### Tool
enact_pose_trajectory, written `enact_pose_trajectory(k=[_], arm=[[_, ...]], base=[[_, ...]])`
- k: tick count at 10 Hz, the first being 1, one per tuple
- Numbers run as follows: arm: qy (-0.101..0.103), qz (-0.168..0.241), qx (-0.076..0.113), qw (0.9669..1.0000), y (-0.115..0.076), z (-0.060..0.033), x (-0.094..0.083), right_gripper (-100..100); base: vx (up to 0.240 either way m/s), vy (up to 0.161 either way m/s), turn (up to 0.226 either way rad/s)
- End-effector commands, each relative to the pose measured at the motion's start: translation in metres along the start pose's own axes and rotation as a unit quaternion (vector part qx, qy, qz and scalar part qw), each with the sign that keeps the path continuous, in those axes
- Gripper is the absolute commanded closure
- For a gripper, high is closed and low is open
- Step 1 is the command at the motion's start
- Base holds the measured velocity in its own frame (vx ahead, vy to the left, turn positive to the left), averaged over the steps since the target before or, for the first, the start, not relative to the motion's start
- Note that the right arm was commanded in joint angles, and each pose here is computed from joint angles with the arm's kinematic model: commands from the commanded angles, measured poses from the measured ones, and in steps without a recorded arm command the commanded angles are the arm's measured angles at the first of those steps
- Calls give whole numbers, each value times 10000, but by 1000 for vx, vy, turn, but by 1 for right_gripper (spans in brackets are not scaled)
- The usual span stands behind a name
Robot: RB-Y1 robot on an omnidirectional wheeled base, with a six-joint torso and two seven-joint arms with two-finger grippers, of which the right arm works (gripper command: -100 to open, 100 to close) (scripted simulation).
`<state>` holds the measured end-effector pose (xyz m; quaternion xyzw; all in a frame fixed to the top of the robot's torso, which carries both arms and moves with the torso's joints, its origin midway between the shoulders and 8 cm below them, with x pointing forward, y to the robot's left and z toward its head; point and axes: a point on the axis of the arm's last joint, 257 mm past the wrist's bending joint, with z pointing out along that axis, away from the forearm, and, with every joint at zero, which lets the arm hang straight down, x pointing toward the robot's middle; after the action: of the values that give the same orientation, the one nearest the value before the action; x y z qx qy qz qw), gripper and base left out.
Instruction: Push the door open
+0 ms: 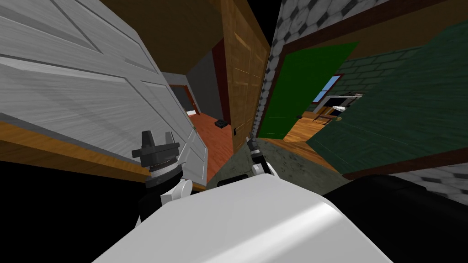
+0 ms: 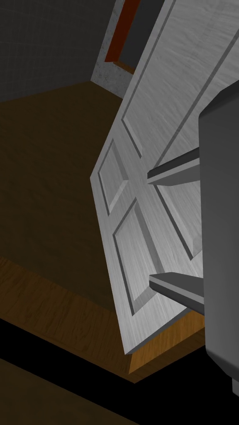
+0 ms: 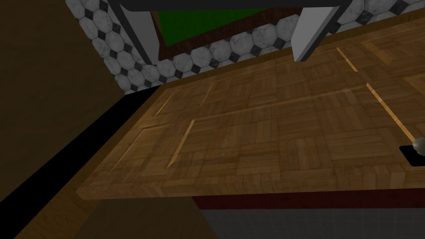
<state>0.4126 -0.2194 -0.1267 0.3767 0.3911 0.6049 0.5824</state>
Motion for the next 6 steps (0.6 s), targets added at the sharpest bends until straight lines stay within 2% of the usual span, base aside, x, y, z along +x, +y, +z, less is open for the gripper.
enact_pose_trajectory(k=[1, 6], arm=[[37, 8, 63, 10000, -100, -10, 31, -100], [200, 58, 359, 9991, -479, -127, 176, -100]], base=[[50, -53, 50], [84, -87, 97]])
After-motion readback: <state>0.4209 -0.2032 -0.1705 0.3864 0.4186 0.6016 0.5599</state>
